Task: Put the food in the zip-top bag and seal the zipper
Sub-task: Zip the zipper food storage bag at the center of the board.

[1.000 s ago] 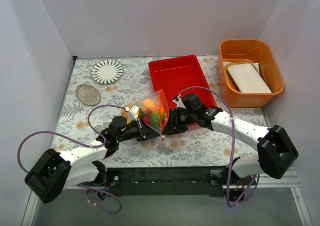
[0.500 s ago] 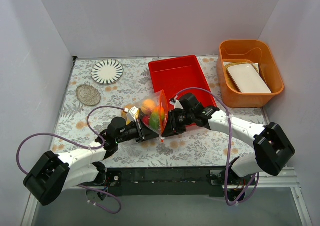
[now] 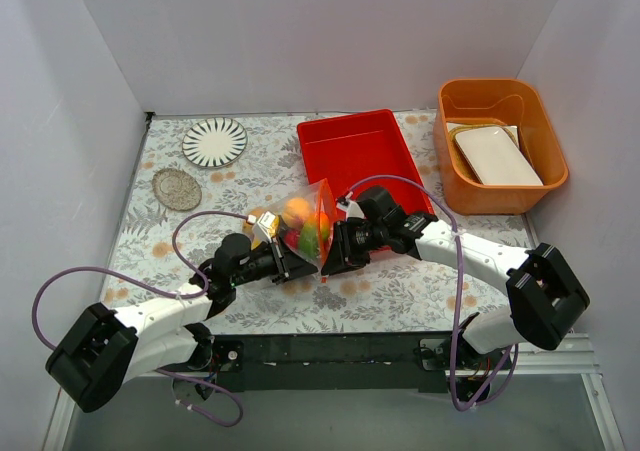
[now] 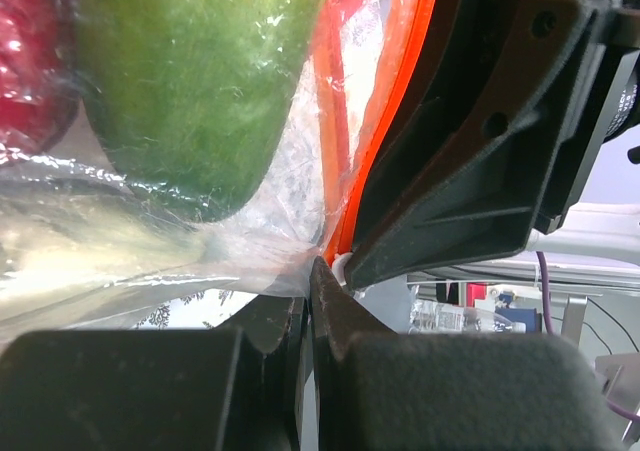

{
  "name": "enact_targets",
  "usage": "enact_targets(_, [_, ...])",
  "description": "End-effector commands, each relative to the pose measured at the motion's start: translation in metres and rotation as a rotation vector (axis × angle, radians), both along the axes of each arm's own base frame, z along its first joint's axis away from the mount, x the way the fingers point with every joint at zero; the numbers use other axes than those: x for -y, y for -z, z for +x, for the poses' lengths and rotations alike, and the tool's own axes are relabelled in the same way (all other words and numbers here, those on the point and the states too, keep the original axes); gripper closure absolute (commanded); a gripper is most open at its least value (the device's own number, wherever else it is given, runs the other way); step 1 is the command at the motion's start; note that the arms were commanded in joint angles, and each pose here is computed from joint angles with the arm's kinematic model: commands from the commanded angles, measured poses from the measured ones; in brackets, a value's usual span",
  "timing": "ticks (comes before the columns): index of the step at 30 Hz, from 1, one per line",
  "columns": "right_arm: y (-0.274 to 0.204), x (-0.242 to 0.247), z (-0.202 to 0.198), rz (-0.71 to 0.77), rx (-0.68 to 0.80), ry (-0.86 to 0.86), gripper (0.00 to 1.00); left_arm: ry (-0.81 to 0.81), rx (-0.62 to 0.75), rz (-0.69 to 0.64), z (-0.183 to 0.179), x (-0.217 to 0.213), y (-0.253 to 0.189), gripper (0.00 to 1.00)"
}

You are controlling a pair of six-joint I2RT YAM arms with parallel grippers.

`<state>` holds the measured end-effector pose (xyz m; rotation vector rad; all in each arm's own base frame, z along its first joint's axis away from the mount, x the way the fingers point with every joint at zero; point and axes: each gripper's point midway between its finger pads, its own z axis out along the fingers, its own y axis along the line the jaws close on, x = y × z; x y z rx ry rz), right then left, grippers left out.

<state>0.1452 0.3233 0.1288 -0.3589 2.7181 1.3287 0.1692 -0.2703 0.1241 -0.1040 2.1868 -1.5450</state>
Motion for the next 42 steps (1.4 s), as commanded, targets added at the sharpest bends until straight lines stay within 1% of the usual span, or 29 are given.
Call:
enact_targets(1, [-0.009,-0.009,0.001,0.044,0.020,-0.022,0.78,-0.015,0.018,-0.008,0.002,-0.003,-0.003,1.00])
enact_targets(3, [-0.009,-0.009,0.003,0.044,0.028,-0.016,0.86,-0.015,0.017,-0.007,0.002,-0.003,-0.002,1.00])
enact_targets(4, [-0.010,-0.009,0.003,0.048,0.030,-0.016,0.88,-0.015,0.017,-0.007,0.001,-0.003,-0.002,1.00])
enact_targets(6, [-0.011,-0.010,0.004,0.055,0.032,-0.013,0.90,-0.015,0.014,-0.005,0.001,-0.004,-0.001,1.00])
enact_targets(7, [-0.011,-0.010,0.004,0.058,0.033,-0.011,0.94,-0.021,0.013,-0.003,0.002,-0.004,-0.001,1.00])
enact_targets(10, [-0.009,-0.010,0.004,0.059,0.027,0.012,0.95,-0.029,-0.002,-0.005,0.001,-0.005,0.000,0.99])
enact_targets(11, [-0.010,-0.011,0.007,0.069,0.026,0.044,0.95,-0.035,-0.002,-0.012,0.001,-0.006,-0.001,0.91])
enact_targets(12, [-0.010,-0.011,0.007,0.077,0.022,0.058,0.95,-0.043,-0.012,-0.030,0.001,-0.006,-0.004,0.86])
enact_targets(13, [-0.006,-0.008,0.004,0.077,0.011,0.072,0.95,-0.052,-0.028,-0.035,-0.002,-0.008,0.001,0.77])
enact_targets(14, [-0.009,-0.011,0.007,0.101,0.025,0.084,0.95,-0.064,-0.026,-0.051,-0.002,-0.010,-0.002,0.72])
enact_targets(15, [-0.007,-0.011,0.007,0.105,0.001,0.110,0.96,-0.079,-0.043,-0.080,-0.002,-0.010,-0.005,0.71])
enact_targets(16, [-0.007,-0.010,0.006,0.109,-0.007,0.122,0.96,-0.091,-0.059,-0.078,-0.005,-0.014,0.002,0.70])
enact_targets(17, [-0.007,-0.012,0.009,0.139,0.009,0.135,0.96,-0.105,-0.070,-0.089,-0.006,-0.016,0.003,0.65])
enact_targets(18, [-0.007,-0.013,0.010,0.152,-0.011,0.159,0.96,-0.112,-0.072,-0.125,-0.008,-0.017,-0.002,0.64])
enact_targets(20, [-0.007,-0.014,0.010,0.184,-0.013,0.177,0.96,-0.125,-0.100,-0.133,-0.014,-0.022,0.008,0.63])
enact_targets(21, [-0.007,-0.014,0.011,0.193,-0.015,0.189,0.97,-0.137,-0.092,-0.148,-0.015,-0.025,0.005,0.62])
enact_targets(23, [-0.011,-0.018,0.014,0.228,-0.019,0.204,0.97,-0.149,-0.100,-0.160,-0.017,-0.028,0.006,0.58])
enact_targets(25, [-0.007,-0.018,0.013,0.232,-0.048,0.217,0.97,-0.160,-0.097,-0.166,-0.017,-0.029,0.003,0.57])
enact_targets(27, [-0.011,-0.021,0.014,0.268,-0.046,0.218,0.97,-0.174,-0.092,-0.170,-0.016,-0.029,0.002,0.56])
enact_targets(28, [-0.012,-0.022,0.013,0.276,-0.056,0.222,0.97,-0.181,-0.102,-0.164,-0.017,-0.030,0.008,0.56])
enact_targets(30, [-0.015,-0.023,0.015,0.295,-0.045,0.231,0.97,-0.175,-0.100,-0.178,-0.018,-0.027,0.005,0.56])
enact_targets(37, [-0.022,-0.026,0.020,0.327,-0.040,0.249,0.97,-0.167,-0.127,-0.158,-0.021,-0.016,0.013,0.56])
enact_targets(42, [-0.024,-0.028,0.021,0.343,-0.045,0.248,0.97,-0.223,-0.138,-0.155,-0.015,-0.019,0.014,0.55])
